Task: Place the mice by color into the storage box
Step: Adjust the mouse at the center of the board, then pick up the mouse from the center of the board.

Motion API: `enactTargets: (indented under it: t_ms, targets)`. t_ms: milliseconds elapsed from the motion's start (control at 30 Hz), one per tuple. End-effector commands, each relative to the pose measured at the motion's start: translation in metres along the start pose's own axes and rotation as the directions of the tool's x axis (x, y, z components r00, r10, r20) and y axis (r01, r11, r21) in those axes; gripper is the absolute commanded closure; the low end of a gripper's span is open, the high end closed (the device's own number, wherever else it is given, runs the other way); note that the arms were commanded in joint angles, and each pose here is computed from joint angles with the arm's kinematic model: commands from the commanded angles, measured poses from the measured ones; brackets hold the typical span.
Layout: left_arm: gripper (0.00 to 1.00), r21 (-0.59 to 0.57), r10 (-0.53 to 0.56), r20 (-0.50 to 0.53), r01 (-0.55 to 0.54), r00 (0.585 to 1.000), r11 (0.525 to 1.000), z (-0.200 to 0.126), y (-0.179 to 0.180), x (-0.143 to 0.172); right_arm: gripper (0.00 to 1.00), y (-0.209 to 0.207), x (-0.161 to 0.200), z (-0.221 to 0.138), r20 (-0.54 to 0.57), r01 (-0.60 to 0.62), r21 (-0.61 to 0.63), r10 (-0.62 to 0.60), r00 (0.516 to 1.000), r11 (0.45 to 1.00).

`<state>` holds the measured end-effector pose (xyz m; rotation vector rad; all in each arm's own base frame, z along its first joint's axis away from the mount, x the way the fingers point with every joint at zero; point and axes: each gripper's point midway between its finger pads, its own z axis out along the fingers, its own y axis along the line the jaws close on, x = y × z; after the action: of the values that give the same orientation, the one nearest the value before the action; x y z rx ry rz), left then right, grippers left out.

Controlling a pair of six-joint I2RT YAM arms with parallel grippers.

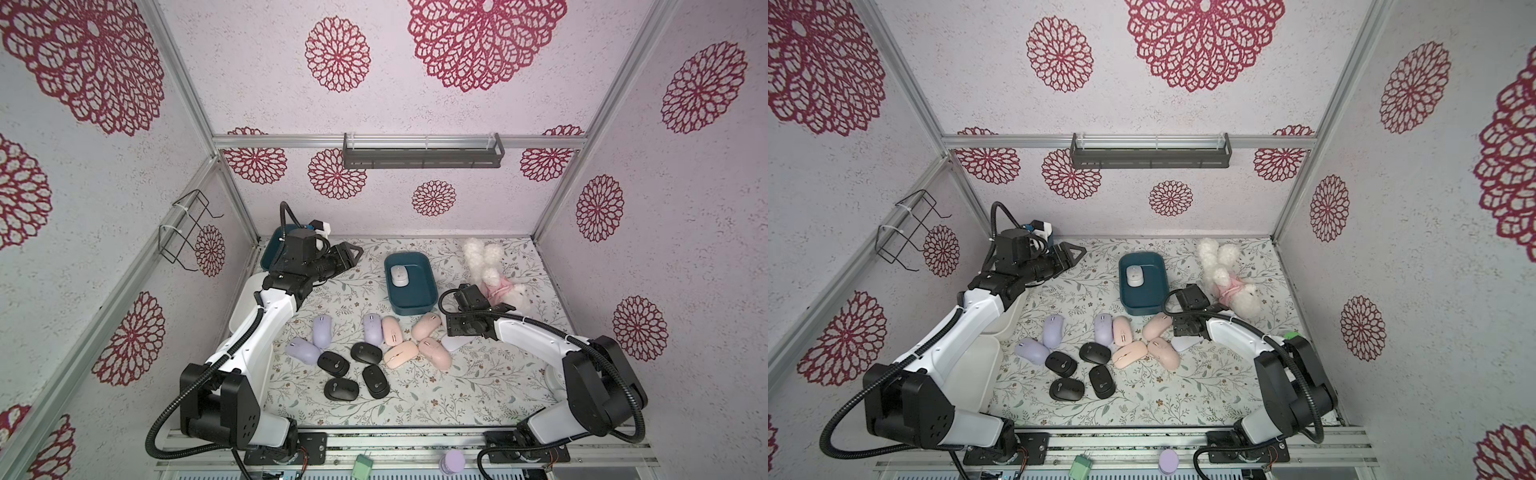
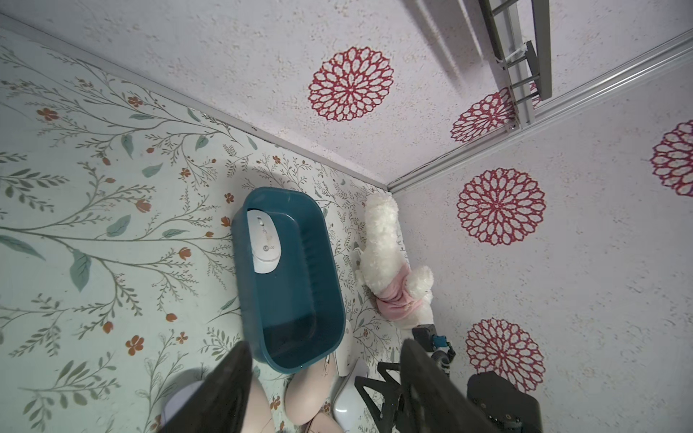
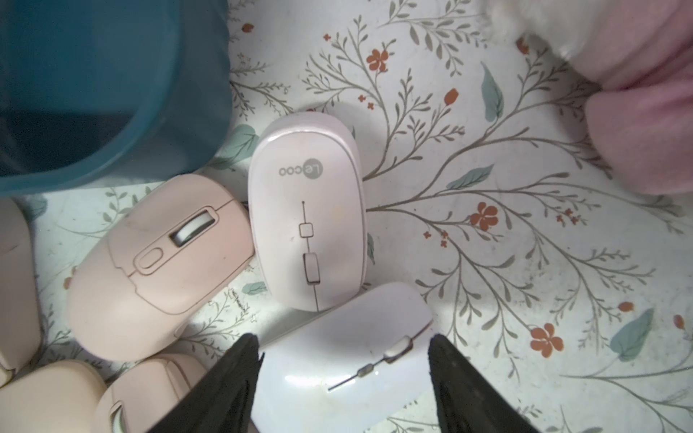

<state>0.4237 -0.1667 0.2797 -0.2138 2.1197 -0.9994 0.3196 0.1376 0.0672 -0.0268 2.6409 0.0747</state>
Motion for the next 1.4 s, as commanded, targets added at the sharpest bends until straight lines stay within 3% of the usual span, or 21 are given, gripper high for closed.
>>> enactTargets:
  t_ms: [0, 200, 667, 767, 900, 1100, 1367]
  targets:
    - [0.35, 0.045, -0.034, -0.029, 0.035, 0.999, 0.998, 0.003, -0.006, 0.004, 0.17, -0.017, 0.004, 0.0, 0.009, -0.118, 0.086, 0.117, 0.993, 0.989]
    - [0.36, 0.086, -0.024, -0.085, 0.031, 0.996, 0.996, 0.004, -0.015, 0.012, 0.1, -0.02, 0.009, 0.01, -0.004, -0.137, 0.156, 0.14, 0.99, 0.978]
    - [0.34, 0.117, 0.035, -0.043, -0.03, 0.998, 0.993, -0.013, -0.031, 0.006, 0.05, -0.04, 0.067, 0.008, -0.111, -0.101, 0.279, 0.136, 0.984, 0.955]
    - [0.34, 0.126, 0.038, -0.044, -0.032, 0.998, 0.992, -0.013, -0.034, 0.006, 0.07, -0.044, 0.075, 0.001, -0.104, -0.111, 0.258, 0.142, 0.984, 0.96]
    - [0.34, 0.144, 0.046, -0.065, -0.037, 0.997, 0.989, -0.01, -0.041, 0.014, 0.1, -0.027, 0.076, 0.001, -0.107, -0.092, 0.12, 0.105, 0.989, 0.988]
    - [0.33, 0.147, 0.058, -0.108, -0.041, 0.992, 0.988, -0.001, -0.045, 0.027, 0.15, -0.024, 0.064, -0.009, -0.095, -0.103, 0.01, 0.103, 0.99, 0.995]
    - [0.33, 0.159, 0.059, -0.121, -0.039, 0.991, 0.986, 0.001, -0.047, 0.029, 0.18, -0.021, 0.056, 0.001, -0.181, 0.007, 0.004, -0.006, 0.983, 1.0]
